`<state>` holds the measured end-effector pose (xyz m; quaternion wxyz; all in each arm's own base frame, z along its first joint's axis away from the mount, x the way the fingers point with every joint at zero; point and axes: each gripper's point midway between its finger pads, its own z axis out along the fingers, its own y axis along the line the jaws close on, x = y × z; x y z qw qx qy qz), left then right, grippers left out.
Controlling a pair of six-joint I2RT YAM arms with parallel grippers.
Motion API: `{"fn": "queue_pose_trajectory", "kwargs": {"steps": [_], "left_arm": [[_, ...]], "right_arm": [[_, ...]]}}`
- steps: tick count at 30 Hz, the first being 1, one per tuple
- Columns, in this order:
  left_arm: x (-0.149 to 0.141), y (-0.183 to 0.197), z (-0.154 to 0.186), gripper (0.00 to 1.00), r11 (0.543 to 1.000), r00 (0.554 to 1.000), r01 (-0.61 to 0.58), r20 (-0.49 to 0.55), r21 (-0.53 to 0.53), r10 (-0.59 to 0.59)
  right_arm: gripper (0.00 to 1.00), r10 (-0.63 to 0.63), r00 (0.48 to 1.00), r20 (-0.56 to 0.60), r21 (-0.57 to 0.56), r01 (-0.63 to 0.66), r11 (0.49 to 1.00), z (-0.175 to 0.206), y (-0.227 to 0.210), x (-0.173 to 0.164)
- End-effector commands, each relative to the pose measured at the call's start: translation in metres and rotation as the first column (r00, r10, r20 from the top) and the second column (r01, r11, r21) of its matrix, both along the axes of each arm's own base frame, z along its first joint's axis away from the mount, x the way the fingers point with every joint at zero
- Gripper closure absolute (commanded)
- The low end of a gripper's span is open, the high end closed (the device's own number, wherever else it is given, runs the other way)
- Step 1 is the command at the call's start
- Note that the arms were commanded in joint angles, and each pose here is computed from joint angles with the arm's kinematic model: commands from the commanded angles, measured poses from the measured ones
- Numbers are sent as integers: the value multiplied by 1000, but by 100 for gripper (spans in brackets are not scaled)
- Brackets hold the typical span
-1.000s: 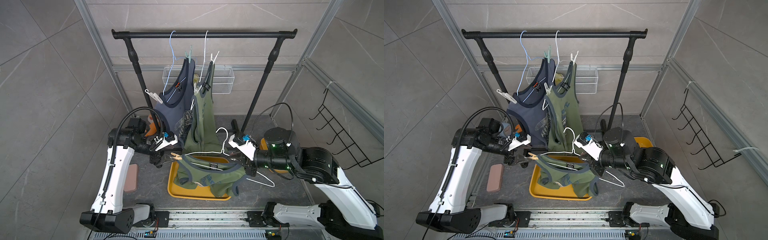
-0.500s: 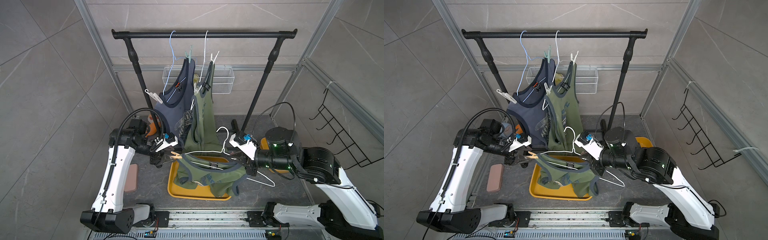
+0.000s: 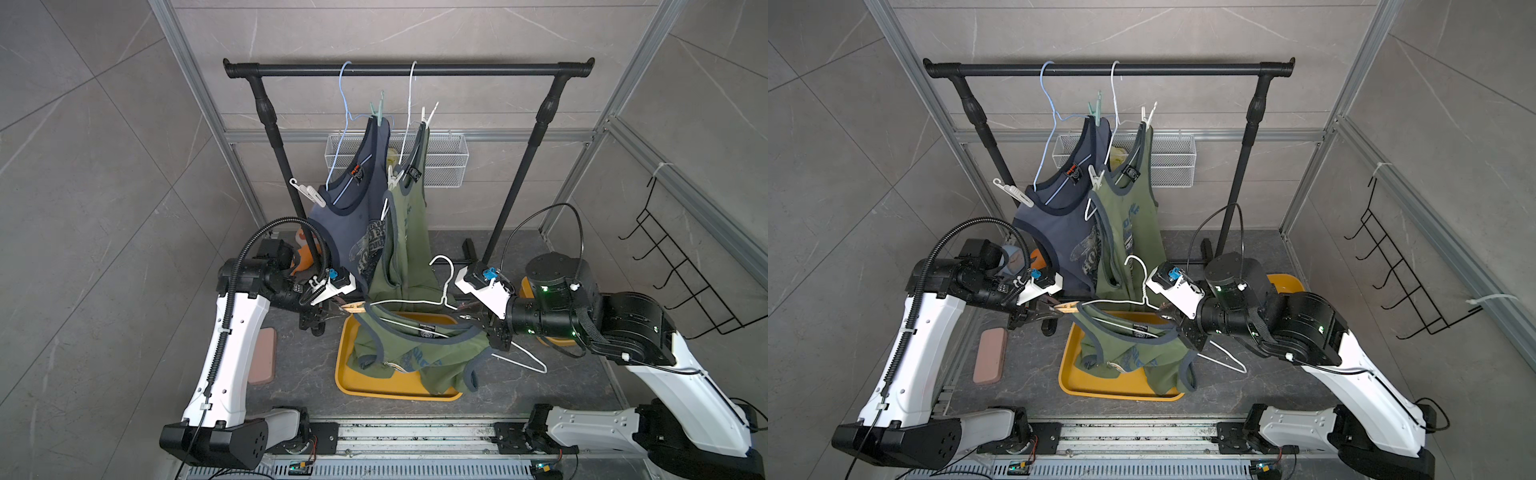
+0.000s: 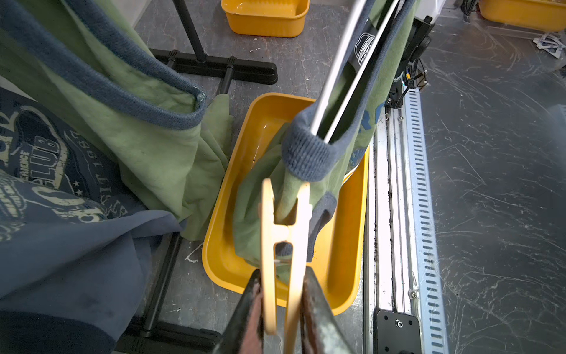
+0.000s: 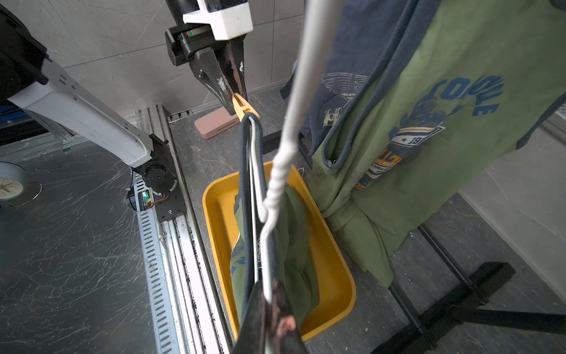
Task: Remove the clothespins securing tank tops to the hanger
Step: Remove the clothespin from the hanger, then place the hanger in the basket.
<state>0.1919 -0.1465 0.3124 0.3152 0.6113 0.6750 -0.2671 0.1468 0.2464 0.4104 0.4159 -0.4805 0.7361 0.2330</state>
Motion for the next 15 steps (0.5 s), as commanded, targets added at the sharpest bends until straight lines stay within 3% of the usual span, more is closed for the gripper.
{"fn": "queue_pose_trajectory", "kwargs": {"steps": [1, 4, 15], "left_arm": [[-41, 2, 1, 89, 1000, 987, 6, -159, -12, -8], [-41, 2, 1, 99, 1000, 987, 6, -158, -6, -7], [-44, 6, 19, 100, 999, 998, -32, -60, 10, 33]], "right_arm": [[100, 12, 1000, 29, 16, -12, 1000, 11, 0, -2], [100, 2, 999, 34, 7, -3, 1000, 10, -1, 1], [100, -73, 997, 33, -90, 75, 993, -24, 8, 26]]}}
